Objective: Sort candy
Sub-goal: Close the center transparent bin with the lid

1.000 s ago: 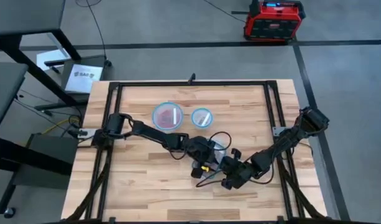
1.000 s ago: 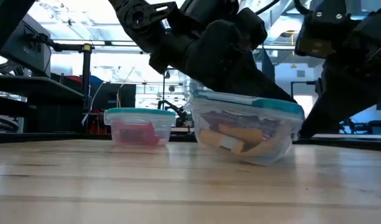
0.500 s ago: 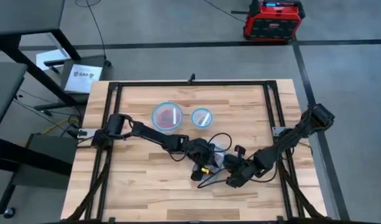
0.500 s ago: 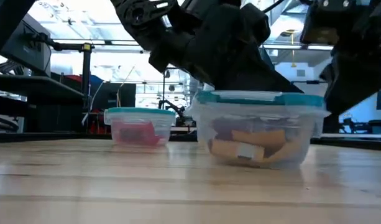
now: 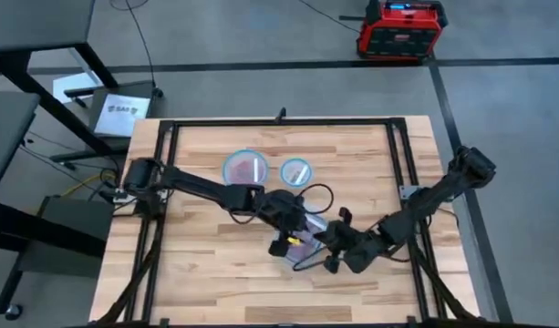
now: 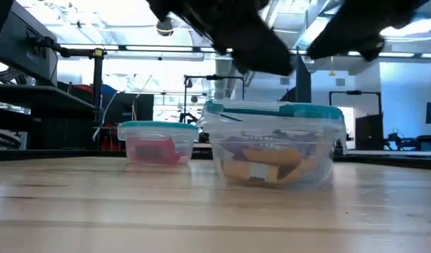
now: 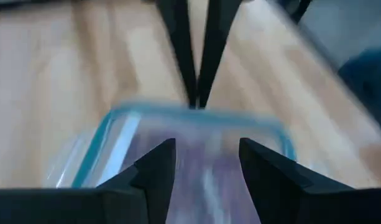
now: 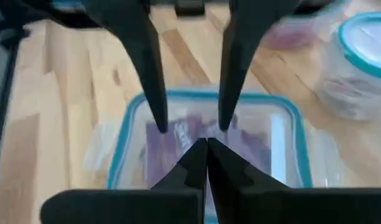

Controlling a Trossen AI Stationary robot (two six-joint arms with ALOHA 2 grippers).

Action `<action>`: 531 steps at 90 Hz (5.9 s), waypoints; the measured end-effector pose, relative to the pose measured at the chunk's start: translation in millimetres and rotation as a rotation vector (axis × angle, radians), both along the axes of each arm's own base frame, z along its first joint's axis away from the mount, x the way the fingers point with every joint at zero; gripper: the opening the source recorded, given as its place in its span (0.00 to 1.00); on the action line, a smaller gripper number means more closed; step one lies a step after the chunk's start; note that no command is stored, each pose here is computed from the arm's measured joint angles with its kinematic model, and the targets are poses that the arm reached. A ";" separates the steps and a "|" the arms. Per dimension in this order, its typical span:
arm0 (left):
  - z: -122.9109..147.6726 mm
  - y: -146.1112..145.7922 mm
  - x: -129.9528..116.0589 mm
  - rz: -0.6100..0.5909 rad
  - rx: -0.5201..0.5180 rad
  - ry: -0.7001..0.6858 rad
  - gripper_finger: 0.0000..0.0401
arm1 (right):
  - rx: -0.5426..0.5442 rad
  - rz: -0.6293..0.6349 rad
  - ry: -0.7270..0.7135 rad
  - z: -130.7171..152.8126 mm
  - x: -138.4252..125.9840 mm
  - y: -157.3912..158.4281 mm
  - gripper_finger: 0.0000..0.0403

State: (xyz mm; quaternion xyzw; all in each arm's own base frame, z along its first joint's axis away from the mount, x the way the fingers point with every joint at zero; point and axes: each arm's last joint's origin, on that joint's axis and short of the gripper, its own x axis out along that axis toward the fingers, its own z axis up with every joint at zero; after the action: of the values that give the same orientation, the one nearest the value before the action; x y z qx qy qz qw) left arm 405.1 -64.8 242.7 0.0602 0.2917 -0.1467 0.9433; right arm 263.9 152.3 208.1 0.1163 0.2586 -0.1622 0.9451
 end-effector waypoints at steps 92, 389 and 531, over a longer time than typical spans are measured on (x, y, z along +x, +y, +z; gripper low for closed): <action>-97.0 18.3 -44.7 0.080 0.013 0.080 0.41 | 0.083 -0.072 0.033 -94.6 58.9 -14.7 0.00; -101.3 21.1 -39.8 0.166 -0.050 0.014 0.41 | -0.006 0.043 -0.009 -95.8 25.8 -35.2 0.00; -50.5 -8.0 32.4 0.120 -0.073 -0.218 0.21 | 0.054 0.040 0.018 21.1 -111.3 1.3 0.00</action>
State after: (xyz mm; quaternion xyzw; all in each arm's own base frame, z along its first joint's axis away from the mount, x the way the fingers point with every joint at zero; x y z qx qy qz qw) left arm 437.4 -72.8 192.2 0.0238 0.1849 -0.0932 0.9780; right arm 152.7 153.6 229.2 0.1350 0.2739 -0.1374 0.9423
